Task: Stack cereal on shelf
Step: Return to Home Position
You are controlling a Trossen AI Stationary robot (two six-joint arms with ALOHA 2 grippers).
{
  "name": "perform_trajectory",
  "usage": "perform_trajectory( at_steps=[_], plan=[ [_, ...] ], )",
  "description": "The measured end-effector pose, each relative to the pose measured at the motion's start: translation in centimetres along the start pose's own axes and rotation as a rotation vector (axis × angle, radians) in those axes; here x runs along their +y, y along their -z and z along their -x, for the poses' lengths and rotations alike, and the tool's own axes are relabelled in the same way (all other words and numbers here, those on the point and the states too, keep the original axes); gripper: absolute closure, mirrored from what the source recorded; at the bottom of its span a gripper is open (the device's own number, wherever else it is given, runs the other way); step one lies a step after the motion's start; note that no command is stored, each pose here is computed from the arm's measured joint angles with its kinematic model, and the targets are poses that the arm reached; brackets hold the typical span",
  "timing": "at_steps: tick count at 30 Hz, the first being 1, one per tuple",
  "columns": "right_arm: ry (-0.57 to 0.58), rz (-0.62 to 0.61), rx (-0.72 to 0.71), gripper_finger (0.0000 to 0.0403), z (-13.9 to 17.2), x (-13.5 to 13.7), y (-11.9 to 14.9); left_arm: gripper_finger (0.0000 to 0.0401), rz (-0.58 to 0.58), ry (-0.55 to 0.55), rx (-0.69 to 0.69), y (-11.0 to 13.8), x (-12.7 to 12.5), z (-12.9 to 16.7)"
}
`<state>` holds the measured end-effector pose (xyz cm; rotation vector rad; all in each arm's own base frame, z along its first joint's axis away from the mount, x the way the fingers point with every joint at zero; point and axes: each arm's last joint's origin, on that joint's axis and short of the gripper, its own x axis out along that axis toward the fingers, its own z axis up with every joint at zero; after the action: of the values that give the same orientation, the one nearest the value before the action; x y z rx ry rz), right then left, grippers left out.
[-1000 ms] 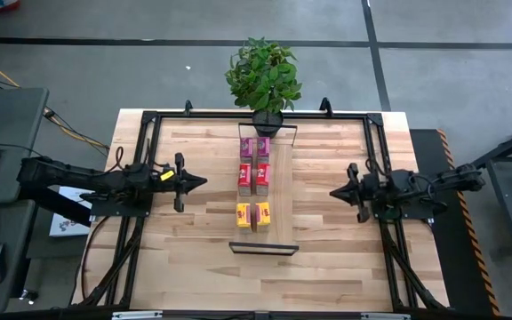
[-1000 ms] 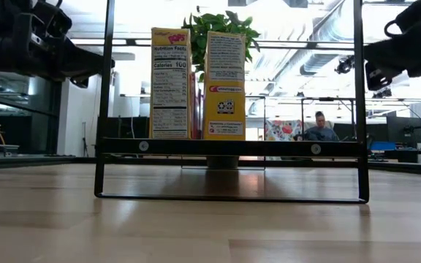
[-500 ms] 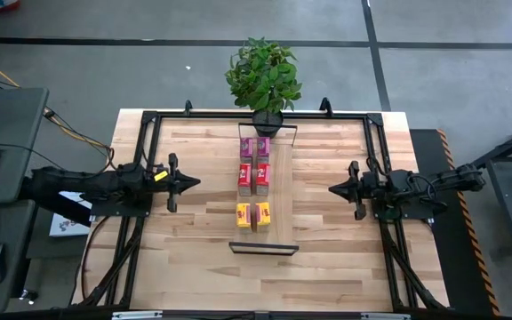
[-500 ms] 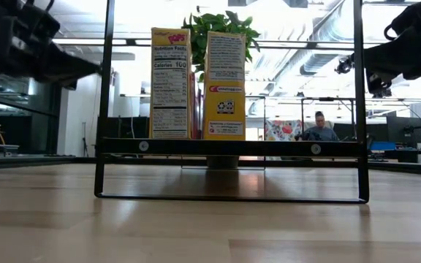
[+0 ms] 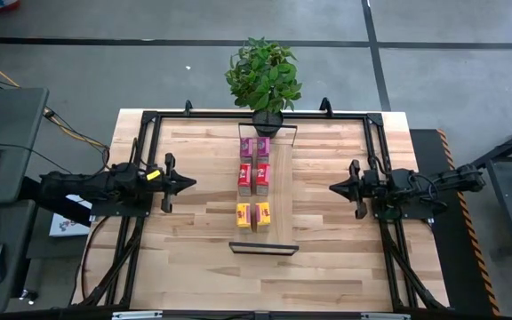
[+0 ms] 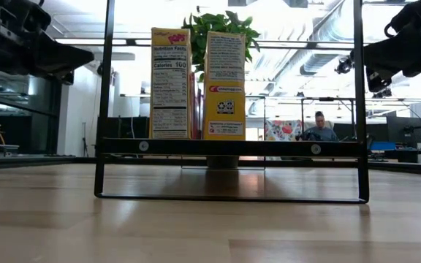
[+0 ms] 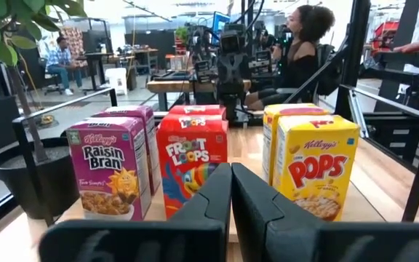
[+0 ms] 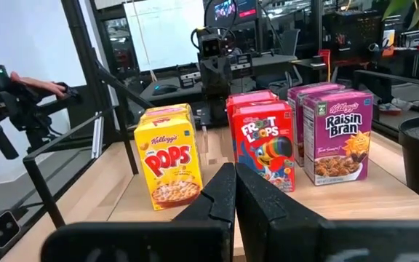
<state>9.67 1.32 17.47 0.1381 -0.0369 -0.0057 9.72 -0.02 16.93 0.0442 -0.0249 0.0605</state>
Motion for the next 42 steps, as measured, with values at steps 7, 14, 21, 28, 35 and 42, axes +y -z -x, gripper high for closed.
perform_trajectory(
  at_steps=[7, 14, 21, 28, 35, 42],
  plan=[
    [-0.008, -0.005, -0.021, 0.0402, 0.12, -0.03, 0.29, 0.0398, 0.0, 0.0, -0.003, -0.03, 0.0, 0.02],
    [0.016, -0.002, -0.023, 0.0402, 0.07, -0.36, 0.27, 0.0398, 0.0, 0.0, -0.004, -0.03, 0.0, 0.02],
    [0.059, 0.001, -0.023, 0.0402, -0.01, -0.77, 0.26, 0.0398, 0.0, -0.001, -0.004, -0.03, 0.01, 0.02],
    [0.059, 0.001, -0.021, 0.0402, -0.02, -0.77, 0.28, 0.0398, 0.001, -0.002, -0.004, -0.03, 0.02, 0.01],
    [0.06, 0.001, -0.021, 0.0402, -0.02, -0.77, 0.29, 0.0398, 0.0, -0.003, -0.004, -0.03, 0.02, 0.01],
    [0.06, 0.001, -0.021, 0.0402, -0.02, -0.77, 0.3, 0.0398, 0.0, -0.002, -0.004, -0.03, 0.02, 0.01]
  ],
)
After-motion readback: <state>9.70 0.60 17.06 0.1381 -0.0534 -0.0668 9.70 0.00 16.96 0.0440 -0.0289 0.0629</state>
